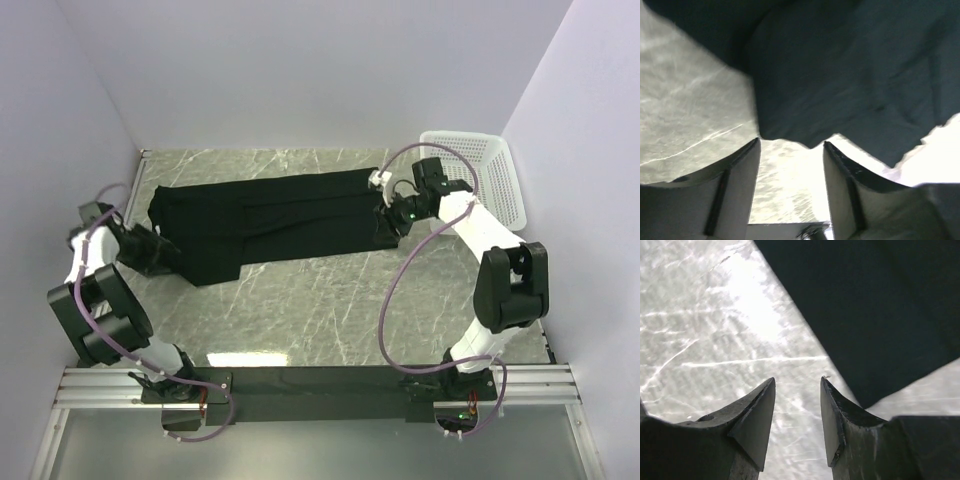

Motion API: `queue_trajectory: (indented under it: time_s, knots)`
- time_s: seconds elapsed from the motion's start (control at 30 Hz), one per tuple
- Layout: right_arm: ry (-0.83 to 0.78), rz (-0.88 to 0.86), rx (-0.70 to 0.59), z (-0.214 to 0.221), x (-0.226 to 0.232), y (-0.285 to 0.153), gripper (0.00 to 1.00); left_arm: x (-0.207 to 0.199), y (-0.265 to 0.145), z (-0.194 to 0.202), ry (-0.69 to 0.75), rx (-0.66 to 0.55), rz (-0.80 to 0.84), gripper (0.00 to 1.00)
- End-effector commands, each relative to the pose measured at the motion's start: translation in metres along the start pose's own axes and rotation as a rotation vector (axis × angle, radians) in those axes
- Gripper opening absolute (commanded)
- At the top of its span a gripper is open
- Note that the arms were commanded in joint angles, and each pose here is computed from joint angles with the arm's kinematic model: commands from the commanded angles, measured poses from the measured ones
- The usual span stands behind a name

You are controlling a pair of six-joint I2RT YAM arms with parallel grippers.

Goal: Fold and stack the t-shirts
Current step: Fold the tshirt

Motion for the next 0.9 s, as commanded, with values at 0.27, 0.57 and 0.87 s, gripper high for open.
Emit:
queue_trajectory:
  time_s: [0.27, 0.57, 0.87]
  knots:
    - [0.031, -0.023, -0.082, -0.004, 0.021, -0.003, 0.48, 0.032, 0.051, 0.023, -0.083, -0.037, -0.081, 0.49]
    - [0.037, -0.021, -0.087, -0.009, 0.022, -0.007, 0.47, 0.041, 0.072, 0.024, -0.098, -0.029, -0.099, 0.40]
    - [0.044, -0.021, -0.075, -0.004, 0.023, -0.007, 0.46, 0.037, 0.079, 0.028, -0.075, 0.003, -0.072, 0.16]
Point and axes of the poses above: each gripper's point midway between its finger pads, its own y axis out along the fingers, its own x axis along the line the jaws close on, z = x × y, the point moved 2 cm from there along -y, back along the fingers, and after that the axes turned 3 degrees about -y, right-handed, at the moved point
